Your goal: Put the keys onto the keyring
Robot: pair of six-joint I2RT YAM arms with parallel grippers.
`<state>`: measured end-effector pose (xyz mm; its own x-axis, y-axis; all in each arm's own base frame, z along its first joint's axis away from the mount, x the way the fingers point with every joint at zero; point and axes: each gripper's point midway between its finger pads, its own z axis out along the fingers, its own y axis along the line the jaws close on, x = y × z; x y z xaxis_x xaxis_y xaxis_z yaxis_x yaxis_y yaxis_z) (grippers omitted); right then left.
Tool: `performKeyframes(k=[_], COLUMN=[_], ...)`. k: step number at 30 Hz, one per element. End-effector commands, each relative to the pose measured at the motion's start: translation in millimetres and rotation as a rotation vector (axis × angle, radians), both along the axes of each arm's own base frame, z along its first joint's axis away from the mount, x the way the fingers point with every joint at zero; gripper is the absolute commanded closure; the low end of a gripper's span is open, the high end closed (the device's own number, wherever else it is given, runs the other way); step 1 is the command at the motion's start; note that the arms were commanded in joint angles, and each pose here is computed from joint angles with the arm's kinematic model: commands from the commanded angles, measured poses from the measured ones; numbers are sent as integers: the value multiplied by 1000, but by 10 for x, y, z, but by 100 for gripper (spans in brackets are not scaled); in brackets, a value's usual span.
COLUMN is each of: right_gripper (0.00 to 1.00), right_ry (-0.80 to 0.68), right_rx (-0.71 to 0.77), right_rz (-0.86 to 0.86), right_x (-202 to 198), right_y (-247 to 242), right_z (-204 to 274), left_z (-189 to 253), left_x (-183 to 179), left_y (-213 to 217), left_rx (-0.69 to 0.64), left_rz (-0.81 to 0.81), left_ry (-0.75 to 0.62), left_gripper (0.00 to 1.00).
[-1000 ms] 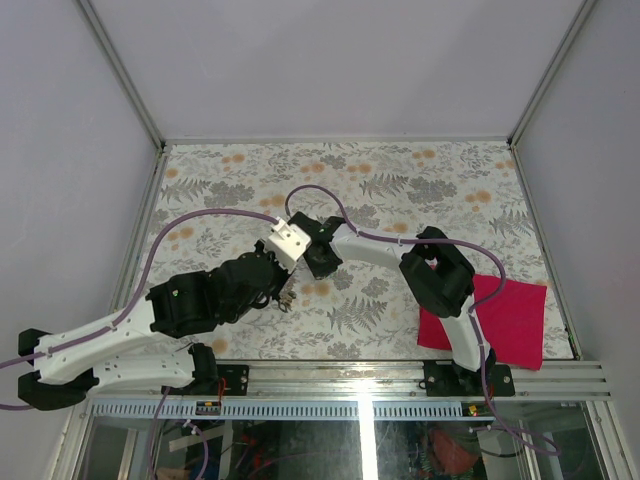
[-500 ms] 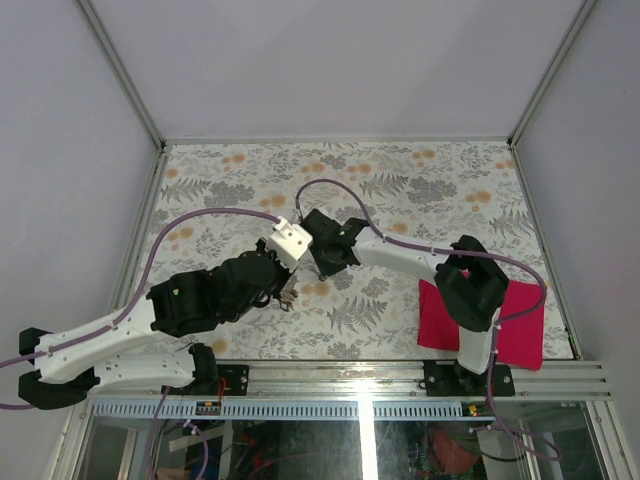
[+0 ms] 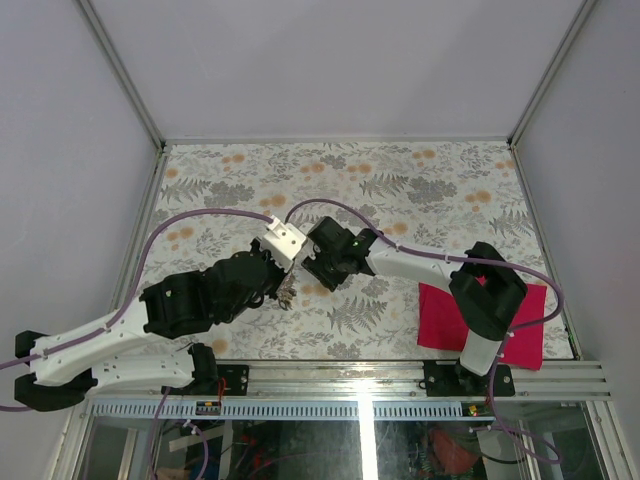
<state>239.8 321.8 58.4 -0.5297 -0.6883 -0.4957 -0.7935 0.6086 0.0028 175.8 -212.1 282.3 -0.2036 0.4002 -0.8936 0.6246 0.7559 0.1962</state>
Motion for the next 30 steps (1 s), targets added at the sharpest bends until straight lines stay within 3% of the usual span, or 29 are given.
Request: performKeyframes(k=[1, 10, 30], right_gripper=[49, 48, 53], right_ry=[-120, -238, -247], right_rx=[44, 14, -96], right_rz=[262, 432, 492], right_x=[78, 151, 256], right_y=[144, 140, 87], right_z=[169, 33, -313], left_z=[268, 282, 267], left_x=[24, 7, 12], left_y=[49, 88, 87], left_rx=[-65, -71, -59], left_rz=[17, 24, 28], left_ry=[-47, -37, -33], left_gripper=[100, 100, 100])
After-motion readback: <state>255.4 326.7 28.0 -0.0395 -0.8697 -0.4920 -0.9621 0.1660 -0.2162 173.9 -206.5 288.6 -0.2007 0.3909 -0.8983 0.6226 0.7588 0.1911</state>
